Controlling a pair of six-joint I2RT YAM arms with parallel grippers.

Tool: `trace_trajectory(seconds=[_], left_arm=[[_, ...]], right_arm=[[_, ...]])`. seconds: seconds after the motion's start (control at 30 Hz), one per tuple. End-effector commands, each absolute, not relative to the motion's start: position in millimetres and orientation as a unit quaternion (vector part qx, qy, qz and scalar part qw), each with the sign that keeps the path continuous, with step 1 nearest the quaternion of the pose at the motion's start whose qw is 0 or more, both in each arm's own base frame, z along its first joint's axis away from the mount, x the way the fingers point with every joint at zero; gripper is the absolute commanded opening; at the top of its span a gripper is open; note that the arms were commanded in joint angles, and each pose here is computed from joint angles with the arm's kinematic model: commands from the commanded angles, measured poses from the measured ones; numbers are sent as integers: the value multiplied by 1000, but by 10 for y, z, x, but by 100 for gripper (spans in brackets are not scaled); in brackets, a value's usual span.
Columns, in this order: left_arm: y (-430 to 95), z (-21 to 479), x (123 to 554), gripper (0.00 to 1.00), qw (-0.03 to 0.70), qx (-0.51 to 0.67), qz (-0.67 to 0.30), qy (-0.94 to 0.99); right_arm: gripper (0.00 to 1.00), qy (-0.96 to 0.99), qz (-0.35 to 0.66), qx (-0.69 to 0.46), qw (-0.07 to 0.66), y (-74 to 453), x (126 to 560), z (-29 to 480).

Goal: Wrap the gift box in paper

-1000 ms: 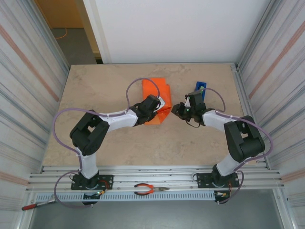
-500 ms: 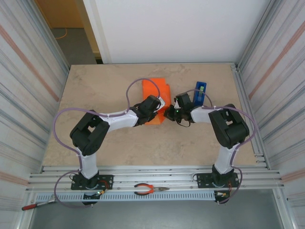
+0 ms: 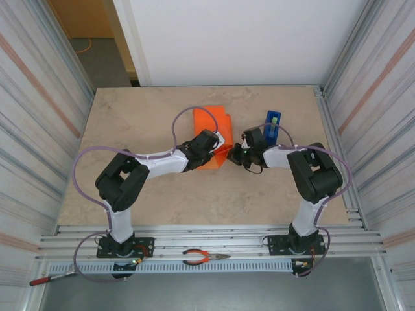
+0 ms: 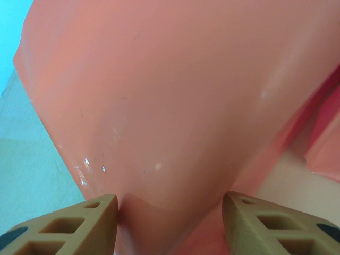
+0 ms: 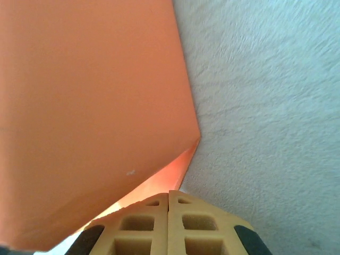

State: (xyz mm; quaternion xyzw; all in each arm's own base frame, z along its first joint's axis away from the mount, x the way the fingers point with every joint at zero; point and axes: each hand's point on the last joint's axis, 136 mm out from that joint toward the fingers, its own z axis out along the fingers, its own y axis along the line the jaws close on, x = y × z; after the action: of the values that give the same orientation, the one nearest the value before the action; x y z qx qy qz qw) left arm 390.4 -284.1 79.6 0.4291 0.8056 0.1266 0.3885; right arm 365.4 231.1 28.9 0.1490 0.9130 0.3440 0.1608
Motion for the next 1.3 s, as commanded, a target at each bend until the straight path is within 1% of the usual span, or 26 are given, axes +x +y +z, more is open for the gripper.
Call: trace_trajectory(seconds=[0.0, 0.23, 0.43, 0.53, 0.7, 0.87, 0.97, 1.1, 1.27], left_arm=[[-2854, 362, 3633, 54, 325, 475, 111, 810], [-2859, 357, 3630, 53, 326, 475, 110, 810], [-2894, 408, 3639, 53, 332, 473, 105, 809], [-2946, 536, 3658, 53, 343, 467, 94, 810], [-3070, 968, 3693, 55, 370, 443, 41, 816], [-3081, 1440, 3740, 57, 388, 378, -57, 838], [-2983, 1597, 3793, 58, 393, 323, -104, 855], [-2763, 1606, 3893, 59, 381, 246, -143, 880], [-2403, 1438, 4074, 60, 346, 153, -178, 908]], right_arm=[[0, 914, 336, 146, 178, 2279, 3759, 381], [0, 919, 322, 151, 174, 2364, 3878, 223], [0, 929, 303, 142, 157, 2401, 3709, 68], [0, 930, 303, 142, 148, 2381, 3614, 40], [0, 925, 313, 139, 166, 2350, 3569, 270], [0, 919, 323, 126, 187, 2391, 3579, 541], [0, 918, 327, 120, 190, 2453, 3596, 592], [0, 917, 330, 119, 189, 2480, 3627, 620], [0, 924, 309, 121, 192, 2223, 3565, 697]])
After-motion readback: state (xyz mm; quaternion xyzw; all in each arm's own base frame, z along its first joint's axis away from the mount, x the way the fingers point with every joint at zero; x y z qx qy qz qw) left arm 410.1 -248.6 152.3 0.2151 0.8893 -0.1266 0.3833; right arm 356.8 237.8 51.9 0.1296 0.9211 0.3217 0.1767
